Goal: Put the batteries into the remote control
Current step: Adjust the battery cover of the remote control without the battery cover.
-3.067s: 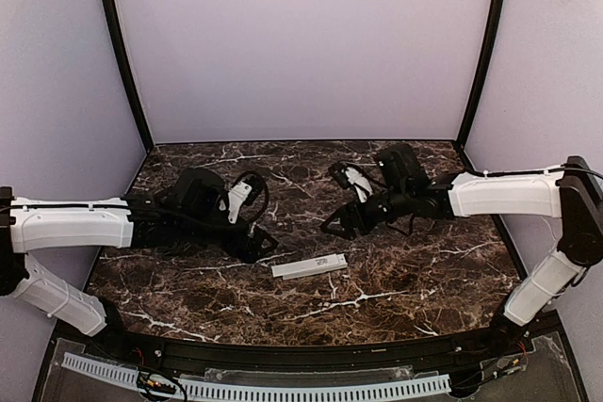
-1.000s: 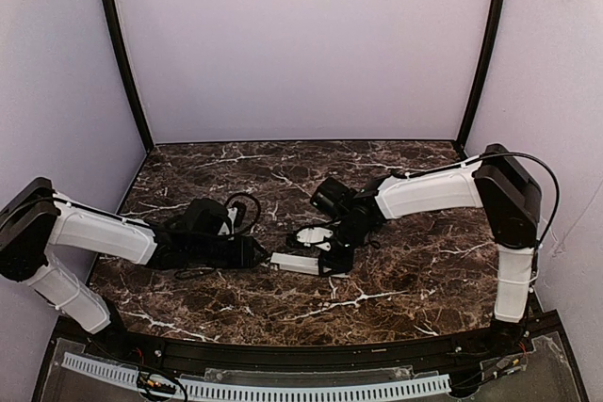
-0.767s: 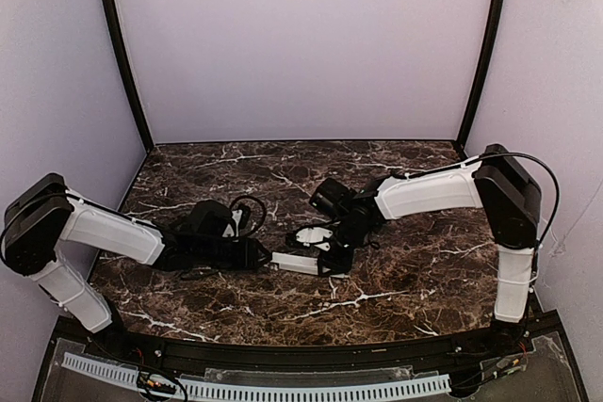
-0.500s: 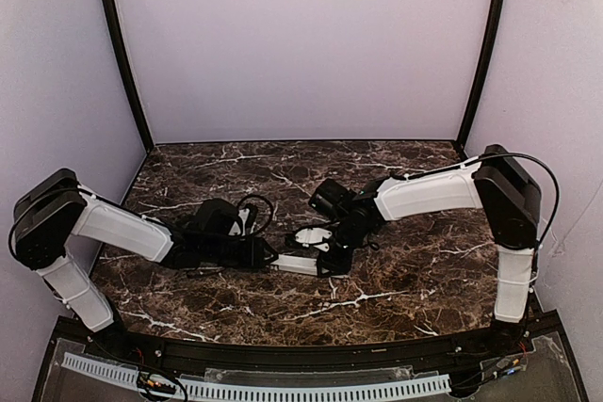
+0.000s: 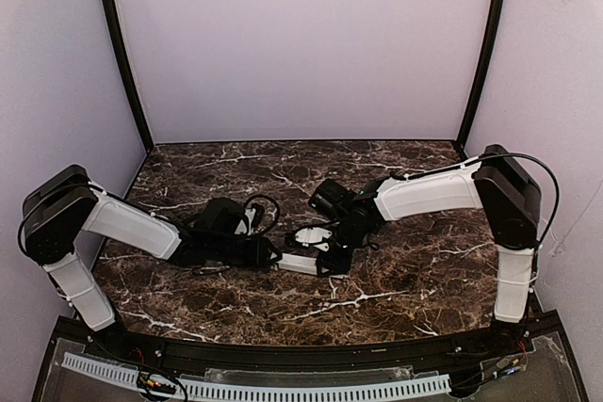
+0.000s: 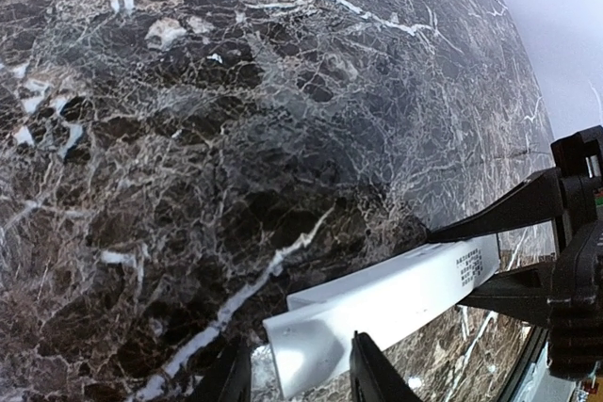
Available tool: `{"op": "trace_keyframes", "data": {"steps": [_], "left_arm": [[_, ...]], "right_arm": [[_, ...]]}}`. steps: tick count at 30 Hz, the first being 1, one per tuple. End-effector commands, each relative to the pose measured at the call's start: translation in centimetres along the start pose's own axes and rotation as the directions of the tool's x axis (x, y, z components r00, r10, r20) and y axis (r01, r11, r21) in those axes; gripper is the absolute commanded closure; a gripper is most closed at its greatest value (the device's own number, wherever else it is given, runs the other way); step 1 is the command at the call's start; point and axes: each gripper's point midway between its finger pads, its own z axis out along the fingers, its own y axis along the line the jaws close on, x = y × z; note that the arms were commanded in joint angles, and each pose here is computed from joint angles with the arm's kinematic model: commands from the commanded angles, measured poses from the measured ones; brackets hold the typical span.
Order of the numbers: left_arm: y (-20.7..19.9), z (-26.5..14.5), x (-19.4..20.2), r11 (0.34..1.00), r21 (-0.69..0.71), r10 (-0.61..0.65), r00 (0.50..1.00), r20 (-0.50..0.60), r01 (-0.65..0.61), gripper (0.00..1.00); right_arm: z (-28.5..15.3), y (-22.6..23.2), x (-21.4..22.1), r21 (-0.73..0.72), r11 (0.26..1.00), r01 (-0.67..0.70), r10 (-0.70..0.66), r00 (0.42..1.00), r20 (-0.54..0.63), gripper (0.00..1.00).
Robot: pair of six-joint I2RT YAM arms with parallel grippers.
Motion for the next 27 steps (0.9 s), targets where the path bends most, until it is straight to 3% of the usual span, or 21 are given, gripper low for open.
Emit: {"op": "trace_keyframes", "data": {"steps": [1, 27], "left_arm": [[-0.4, 0.3, -0.3, 1.000, 0.013, 0.012, 1.000, -0.014, -0.012, 0.65], [-1.6, 0.8, 0.3, 0.998, 0.013, 0.067, 0.997, -0.049, -0.067, 0.74]], "right_arm": [[1.2, 0.4, 1.2, -0.001, 1.000, -0.008, 0.008, 0.999, -0.043, 0.70], [1.3, 0.0, 1.3, 0.019, 1.000, -0.014, 0.015, 0.999, -0.052, 0.68]]}}
